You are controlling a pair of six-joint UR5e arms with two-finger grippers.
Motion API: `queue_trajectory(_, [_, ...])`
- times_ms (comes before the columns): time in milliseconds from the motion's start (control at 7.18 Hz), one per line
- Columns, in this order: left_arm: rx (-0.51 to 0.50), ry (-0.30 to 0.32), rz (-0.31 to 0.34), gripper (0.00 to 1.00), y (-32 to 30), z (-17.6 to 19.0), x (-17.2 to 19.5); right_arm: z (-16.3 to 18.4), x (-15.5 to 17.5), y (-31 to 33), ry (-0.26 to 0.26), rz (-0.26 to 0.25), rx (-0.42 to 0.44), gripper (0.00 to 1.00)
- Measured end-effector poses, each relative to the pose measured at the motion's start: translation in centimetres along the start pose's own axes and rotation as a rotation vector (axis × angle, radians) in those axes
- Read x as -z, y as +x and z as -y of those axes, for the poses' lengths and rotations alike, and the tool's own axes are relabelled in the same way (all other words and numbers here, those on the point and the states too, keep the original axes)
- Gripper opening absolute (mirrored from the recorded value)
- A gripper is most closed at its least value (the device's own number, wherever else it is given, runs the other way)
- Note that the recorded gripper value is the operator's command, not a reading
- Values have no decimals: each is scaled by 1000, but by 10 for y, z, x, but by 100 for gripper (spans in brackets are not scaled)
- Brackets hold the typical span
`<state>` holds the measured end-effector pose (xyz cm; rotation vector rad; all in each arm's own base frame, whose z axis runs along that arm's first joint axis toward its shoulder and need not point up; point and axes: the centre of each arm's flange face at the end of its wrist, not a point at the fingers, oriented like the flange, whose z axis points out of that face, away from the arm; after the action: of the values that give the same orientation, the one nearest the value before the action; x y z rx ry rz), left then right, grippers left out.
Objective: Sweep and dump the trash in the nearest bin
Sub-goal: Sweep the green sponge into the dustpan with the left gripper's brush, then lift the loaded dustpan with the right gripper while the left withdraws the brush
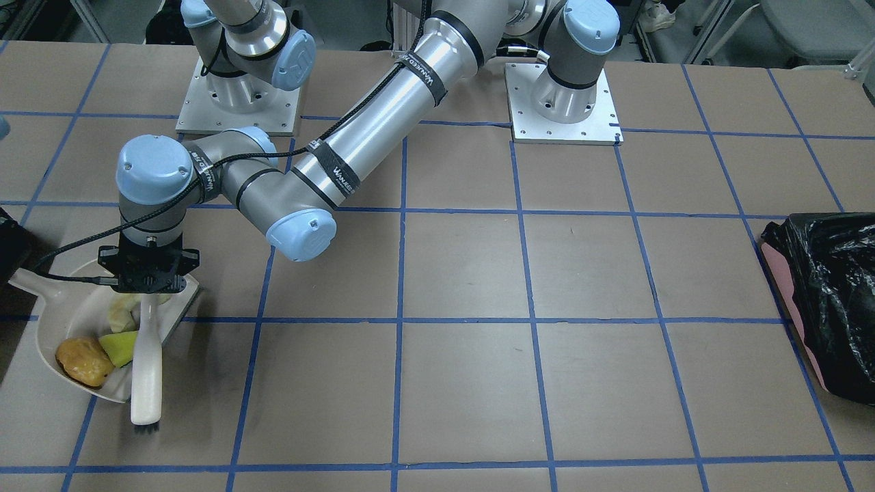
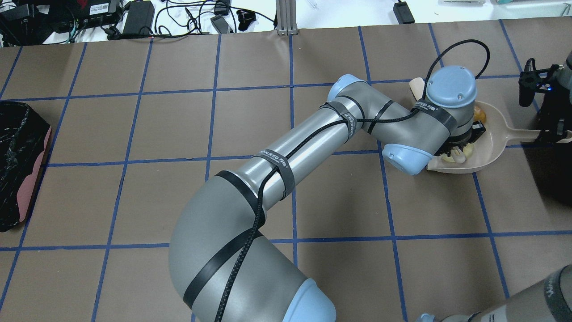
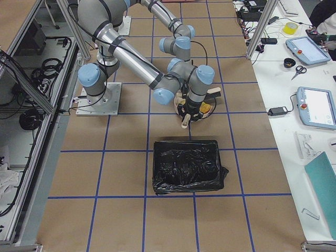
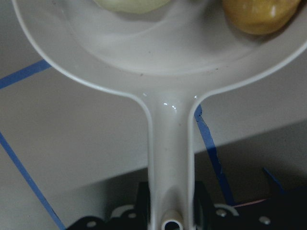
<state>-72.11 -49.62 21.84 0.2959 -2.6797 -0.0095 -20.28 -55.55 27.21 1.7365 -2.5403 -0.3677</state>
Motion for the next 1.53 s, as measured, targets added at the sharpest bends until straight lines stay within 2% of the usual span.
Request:
queue_trajectory(418, [-13,-17,-24,0,11,-19,20,0,0,-1,0,4,-5,0])
queue_trajectory(696, [-12,-4,7,0,-6,3,48,0,-1,-1,5,8,-5,0])
queue_trajectory(1114, [44,11,148,0,-68,77,129,-3,1,0,16,4,-10,0])
queue_trajectory(1392, [29,-1,265,0,-129,113,188,-9,9,0,70,-15,-32,0])
queue_trajectory(1532, [-7,-23,314,0,-158,110,207,-13,19,-3,114,-23,-46,0])
